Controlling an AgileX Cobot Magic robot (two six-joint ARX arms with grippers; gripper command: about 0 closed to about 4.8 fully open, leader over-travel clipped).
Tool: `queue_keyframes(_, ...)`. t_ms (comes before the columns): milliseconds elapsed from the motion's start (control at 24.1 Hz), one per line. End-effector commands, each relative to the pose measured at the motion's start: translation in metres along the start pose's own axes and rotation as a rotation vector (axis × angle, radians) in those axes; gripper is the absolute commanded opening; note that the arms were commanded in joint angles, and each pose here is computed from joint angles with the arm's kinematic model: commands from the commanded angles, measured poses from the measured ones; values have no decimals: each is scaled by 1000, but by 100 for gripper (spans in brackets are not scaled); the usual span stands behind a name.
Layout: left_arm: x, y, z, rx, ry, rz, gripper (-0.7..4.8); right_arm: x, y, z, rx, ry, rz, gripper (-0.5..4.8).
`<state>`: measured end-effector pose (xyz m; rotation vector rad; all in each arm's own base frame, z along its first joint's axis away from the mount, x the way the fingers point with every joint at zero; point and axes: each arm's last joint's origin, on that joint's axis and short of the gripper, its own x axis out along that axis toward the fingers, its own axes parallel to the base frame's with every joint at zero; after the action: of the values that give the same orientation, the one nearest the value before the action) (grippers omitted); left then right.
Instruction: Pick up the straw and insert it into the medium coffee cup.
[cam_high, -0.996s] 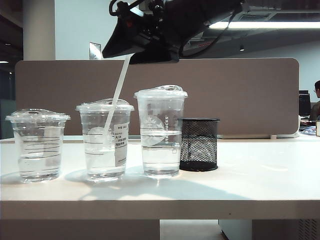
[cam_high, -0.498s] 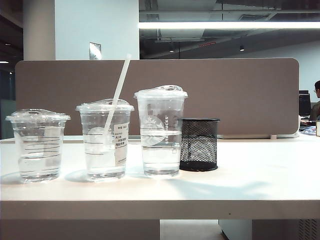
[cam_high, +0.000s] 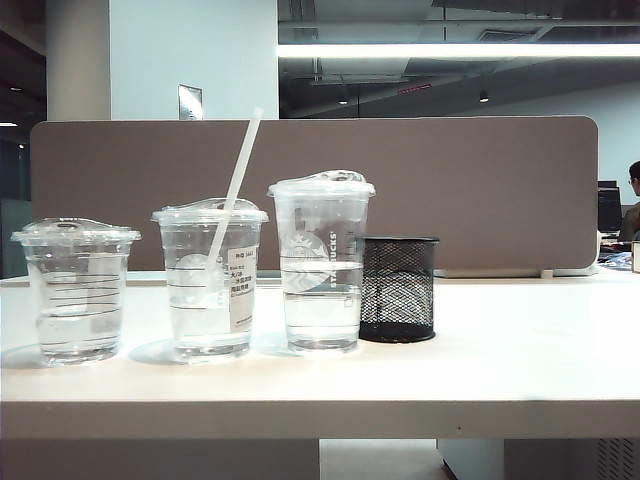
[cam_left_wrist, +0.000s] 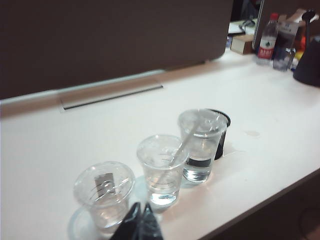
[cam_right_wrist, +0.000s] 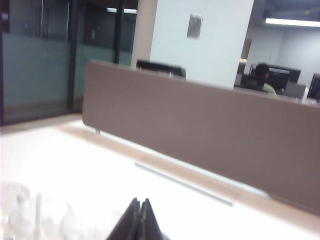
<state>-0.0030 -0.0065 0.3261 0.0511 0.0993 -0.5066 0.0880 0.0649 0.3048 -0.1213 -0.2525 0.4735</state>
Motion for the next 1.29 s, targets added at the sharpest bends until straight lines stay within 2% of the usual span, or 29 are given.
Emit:
queue_keyframes(41, 25, 6, -11, -46, -59, -6, -1, -12, 3, -23, 6, -4, -1, -6)
queue_keyframes(83, 42, 9, -26, -83, -48, -5, -1, -19, 6, -41, 8, 6, 4, -6)
queue_keyframes(124, 55, 12, -40, -85, -32, -1, -1, -24, 8, -54, 8, 13, 7, -6)
queue_keyframes(332, 91, 18, -93, -96, 10, -1, -1, -35, 15, -94, 96, 35, 24, -6)
queue_keyframes(415, 96, 19, -103, -100, 26, -1, -1, -36, 18, -104, 107, 50, 52, -6)
queue_keyframes(581, 101, 20, -114, -101, 33, 0, -1, -37, 24, -124, 103, 103, 126, -6)
queue_keyframes(664, 105, 21, -116, -85, -33, 0, -1, -39, 26, -134, 90, 205, 151, -6)
queue_keyframes(788, 109, 21, -123, -76, -66, 0, -1, -41, 27, -139, 81, 268, 161, -6)
queue_keyframes(1120, 116, 21, -152, -98, 19, 0, -1, -45, 29, -151, 64, 394, 180, -6)
queue_keyframes(1286, 118, 21, -164, -110, 64, -1, -1, -45, 29, -151, 63, 397, 181, -6)
